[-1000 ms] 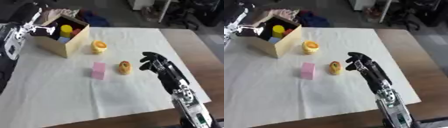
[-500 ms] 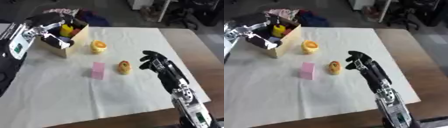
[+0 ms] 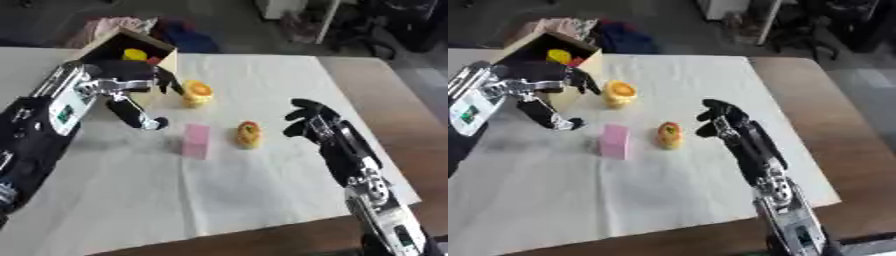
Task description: Pick up objects on the table and place them in the box.
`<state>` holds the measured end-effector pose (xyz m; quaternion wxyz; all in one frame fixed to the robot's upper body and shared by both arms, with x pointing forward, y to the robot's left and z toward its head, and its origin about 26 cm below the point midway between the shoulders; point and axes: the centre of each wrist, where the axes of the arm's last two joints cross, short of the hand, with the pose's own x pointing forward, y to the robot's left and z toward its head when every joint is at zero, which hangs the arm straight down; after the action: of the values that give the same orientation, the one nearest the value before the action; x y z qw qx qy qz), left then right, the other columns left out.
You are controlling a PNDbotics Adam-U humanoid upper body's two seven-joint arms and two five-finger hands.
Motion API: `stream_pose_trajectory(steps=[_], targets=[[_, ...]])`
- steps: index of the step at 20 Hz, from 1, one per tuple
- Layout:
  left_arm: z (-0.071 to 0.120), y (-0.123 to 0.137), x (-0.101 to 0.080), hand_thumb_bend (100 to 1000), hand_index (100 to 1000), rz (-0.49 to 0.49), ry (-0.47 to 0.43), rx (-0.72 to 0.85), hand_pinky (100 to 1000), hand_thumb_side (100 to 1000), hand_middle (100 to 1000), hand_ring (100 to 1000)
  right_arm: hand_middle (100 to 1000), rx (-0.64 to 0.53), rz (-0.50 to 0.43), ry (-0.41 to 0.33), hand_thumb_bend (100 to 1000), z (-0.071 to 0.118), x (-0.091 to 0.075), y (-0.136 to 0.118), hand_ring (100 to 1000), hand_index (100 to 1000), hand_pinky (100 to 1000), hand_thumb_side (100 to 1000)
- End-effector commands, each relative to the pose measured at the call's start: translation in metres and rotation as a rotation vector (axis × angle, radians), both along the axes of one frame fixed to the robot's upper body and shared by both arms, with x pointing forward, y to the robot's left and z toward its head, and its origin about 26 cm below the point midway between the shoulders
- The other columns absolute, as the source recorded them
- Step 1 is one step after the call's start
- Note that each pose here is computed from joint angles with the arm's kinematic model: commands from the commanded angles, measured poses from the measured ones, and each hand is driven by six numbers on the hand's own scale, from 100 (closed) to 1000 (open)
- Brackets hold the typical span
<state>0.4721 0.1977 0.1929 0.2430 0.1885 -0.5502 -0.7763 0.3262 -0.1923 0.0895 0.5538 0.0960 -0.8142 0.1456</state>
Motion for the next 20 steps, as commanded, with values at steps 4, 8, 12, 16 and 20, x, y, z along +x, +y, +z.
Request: stream_pose_trajectory(steps=[4,8,12,16,20], targets=[[-0.001,-0.008,0.001,245,897,-0.077,0.038,0.027,829,541,806,751,627,0.02,-0.044,-0.021,100,0.007,0.002,-0.005,583,819,677,711],[-0.007,-0.014,0.0,253,897,-0.101,0.061,0.028,831,561,807,753,625,0.041,-0.102,-0.031,100,0.01,0.002,-0.011,582,814,677,706],[-0.012,-0.02,-0.001,282,904,-0.117,0.062,0.049,834,543,815,760,622,0.053,-0.148,-0.036,100,0.011,0.003,-0.017,579,811,676,706],[-0.021,-0.025,-0.003,314,914,-0.128,0.059,0.074,837,537,822,765,620,0.058,-0.148,-0.036,100,0.011,0.002,-0.016,577,809,676,708],[-0.027,-0.027,-0.003,332,913,-0.138,0.052,0.097,837,558,820,764,619,0.059,-0.146,-0.036,100,0.011,0.002,-0.016,576,809,676,708]])
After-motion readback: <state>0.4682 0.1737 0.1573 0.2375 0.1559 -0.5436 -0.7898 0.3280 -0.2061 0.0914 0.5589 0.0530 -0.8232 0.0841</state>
